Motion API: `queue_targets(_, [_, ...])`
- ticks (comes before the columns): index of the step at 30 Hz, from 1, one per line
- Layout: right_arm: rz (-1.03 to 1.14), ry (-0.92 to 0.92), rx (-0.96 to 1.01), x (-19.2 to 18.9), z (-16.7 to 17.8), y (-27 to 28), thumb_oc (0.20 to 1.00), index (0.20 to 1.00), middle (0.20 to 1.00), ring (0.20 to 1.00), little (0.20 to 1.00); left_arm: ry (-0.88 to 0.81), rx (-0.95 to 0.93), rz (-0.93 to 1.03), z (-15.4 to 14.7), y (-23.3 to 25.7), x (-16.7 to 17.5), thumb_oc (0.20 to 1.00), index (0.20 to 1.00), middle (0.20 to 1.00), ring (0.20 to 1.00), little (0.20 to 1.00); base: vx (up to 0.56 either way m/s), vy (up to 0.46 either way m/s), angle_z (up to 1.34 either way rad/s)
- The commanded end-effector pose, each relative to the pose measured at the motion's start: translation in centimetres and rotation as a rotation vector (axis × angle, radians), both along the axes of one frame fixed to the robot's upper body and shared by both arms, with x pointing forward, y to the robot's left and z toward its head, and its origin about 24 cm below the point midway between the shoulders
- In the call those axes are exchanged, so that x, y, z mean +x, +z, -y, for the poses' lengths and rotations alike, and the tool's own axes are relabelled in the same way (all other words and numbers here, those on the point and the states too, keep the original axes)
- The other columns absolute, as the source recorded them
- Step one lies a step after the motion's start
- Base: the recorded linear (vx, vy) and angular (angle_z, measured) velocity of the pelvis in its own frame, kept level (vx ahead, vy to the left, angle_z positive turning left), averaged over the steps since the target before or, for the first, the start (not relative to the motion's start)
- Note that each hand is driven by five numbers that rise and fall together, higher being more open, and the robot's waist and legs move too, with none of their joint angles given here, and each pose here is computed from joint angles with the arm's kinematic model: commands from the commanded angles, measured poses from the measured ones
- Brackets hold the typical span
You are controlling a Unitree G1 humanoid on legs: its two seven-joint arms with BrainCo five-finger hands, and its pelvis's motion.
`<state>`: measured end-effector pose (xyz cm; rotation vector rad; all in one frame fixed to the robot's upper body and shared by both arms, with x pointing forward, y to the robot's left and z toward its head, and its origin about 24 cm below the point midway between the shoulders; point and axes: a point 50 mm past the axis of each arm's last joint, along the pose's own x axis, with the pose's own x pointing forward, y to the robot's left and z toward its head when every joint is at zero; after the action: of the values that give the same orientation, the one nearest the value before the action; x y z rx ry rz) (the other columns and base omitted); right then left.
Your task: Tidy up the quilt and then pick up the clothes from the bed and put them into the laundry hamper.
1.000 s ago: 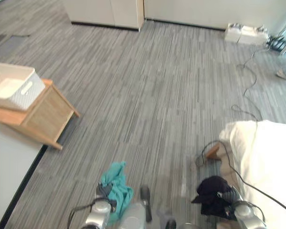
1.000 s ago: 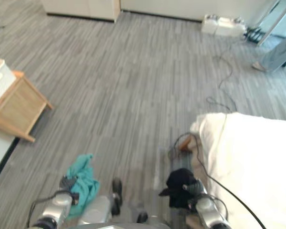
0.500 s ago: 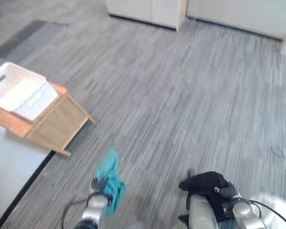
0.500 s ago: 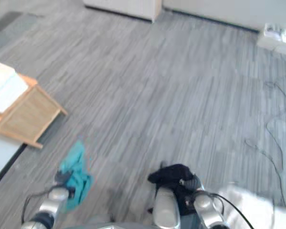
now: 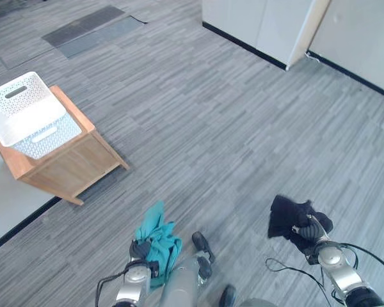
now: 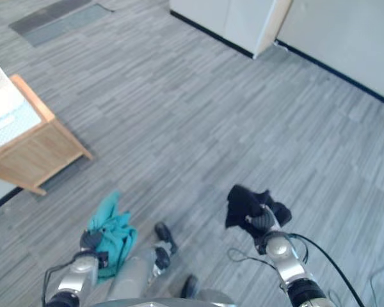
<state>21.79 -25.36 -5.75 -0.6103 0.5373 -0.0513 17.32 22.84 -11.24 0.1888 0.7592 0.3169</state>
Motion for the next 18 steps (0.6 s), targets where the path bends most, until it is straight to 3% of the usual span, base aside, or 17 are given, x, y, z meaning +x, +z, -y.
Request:
queue_targets(1, [0.079, -0.032, -0.011, 1.0, 0.6, 1.1, 0.2, 0.2, 0.2, 0.2, 0.2, -0.025, 0.035, 0.018, -0.7, 0.6, 0.5, 0.2, 0.2, 0.2, 0.2, 0.2, 0.59, 0.06, 0.85])
queue_targets(8, [0.054, -0.082, 0.029, -0.7, 0.6, 0.0, 0.2, 0.2, 0.2, 0.2, 0.2, -0.116, 0.121, 0.085, -0.2, 2.1, 3.0, 0.2, 0.2, 0.2, 0.2, 0.2, 0.55, -0.121, 1.72])
queue_targets(13, [0.043, -0.131, 0.043, -1.9, 1.1, -0.4, 0.2, 0.2, 0.2, 0.2, 0.2, -0.158, 0.163, 0.148, -0.2, 3.3, 4.4, 0.2, 0.2, 0.2, 0.2, 0.2, 0.71, -0.352, 1.74])
queue_targets(18, [0.029, -0.069, 0.055, -1.9, 0.3, -0.5, 0.2, 0.2, 0.2, 0.2, 0.2, -0.136, 0.158, 0.128, -0.7, 2.7, 3.1, 0.2, 0.2, 0.2, 0.2, 0.2, 0.58, -0.395, 1.03])
